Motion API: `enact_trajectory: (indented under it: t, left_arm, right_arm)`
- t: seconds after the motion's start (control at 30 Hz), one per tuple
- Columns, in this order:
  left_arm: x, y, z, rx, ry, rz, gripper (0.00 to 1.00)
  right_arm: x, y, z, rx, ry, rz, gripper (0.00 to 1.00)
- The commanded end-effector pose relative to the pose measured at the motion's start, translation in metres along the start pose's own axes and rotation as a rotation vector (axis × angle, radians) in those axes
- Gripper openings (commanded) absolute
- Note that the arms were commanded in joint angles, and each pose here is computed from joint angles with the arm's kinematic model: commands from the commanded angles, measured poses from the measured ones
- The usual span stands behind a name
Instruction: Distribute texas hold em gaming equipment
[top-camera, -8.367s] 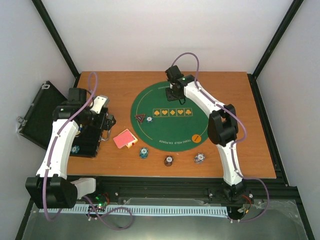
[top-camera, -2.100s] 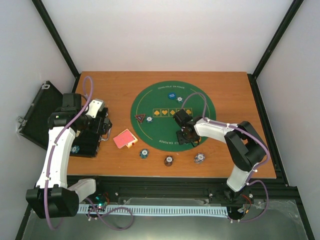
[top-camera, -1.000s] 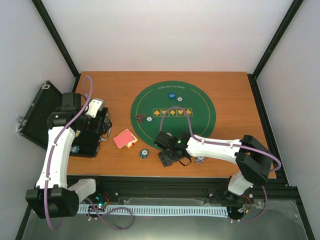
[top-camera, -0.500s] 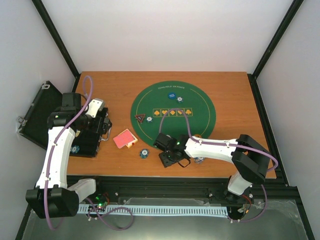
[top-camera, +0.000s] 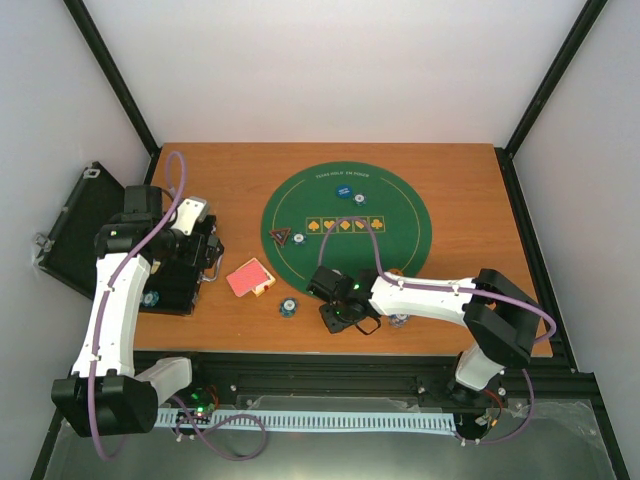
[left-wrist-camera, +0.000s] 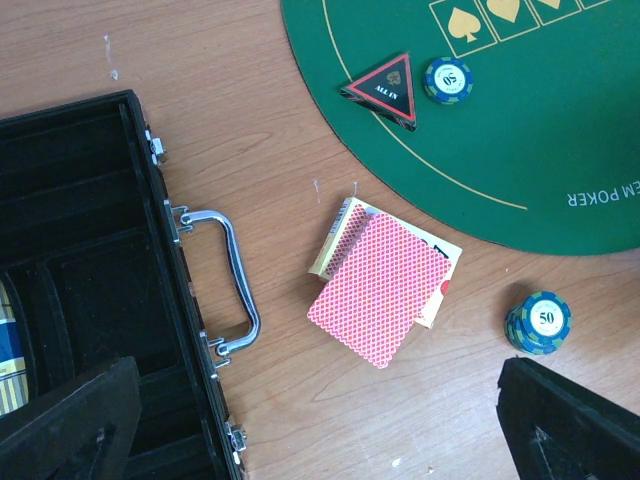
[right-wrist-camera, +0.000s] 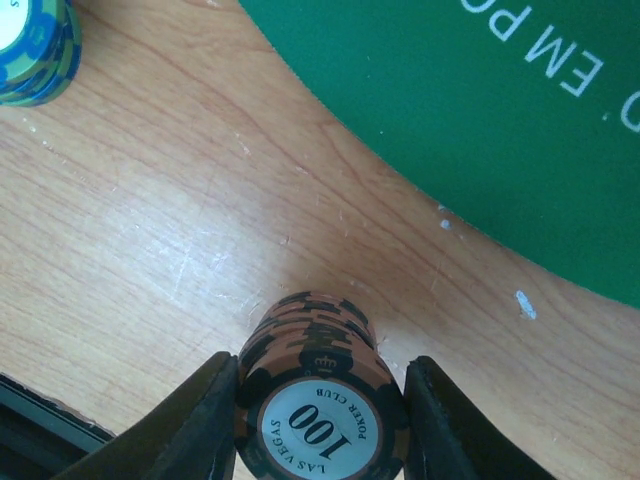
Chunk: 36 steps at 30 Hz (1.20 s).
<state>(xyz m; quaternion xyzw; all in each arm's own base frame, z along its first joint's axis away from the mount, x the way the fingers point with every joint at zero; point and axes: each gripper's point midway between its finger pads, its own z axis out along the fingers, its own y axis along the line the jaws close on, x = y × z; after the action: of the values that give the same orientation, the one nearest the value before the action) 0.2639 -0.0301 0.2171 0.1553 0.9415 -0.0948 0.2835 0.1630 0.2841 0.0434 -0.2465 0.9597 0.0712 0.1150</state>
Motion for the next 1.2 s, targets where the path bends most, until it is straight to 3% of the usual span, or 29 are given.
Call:
enact_trajectory:
  t: [0.0,0.2,0.7,1.17]
  left_arm:
    - [-0.008,0.002,-0.008,-0.011,-0.027,0.018,1.0]
    - [-0.009,0.001,-0.009,-0.007,-0.029,0.018,1.0]
    - [-0.009,0.0,-0.01,-0.002,-0.029,0.019,1.0]
    - [-0.01,-0.002,-0.014,0.001,-0.033,0.019,1.0]
  right_arm:
    - [0.003,-0.001,0.002,0.018,-0.003,0.0,0.31]
    - [-0.005,-0.001,-0.011,0.024,-0.026,-0.006,0.23]
    - [-0.063,0.016,-0.052,0.059,-0.119,-0.096,0.24]
    - [-0.184,0.031,0.01,0.075,-0.128,-0.091,0.23]
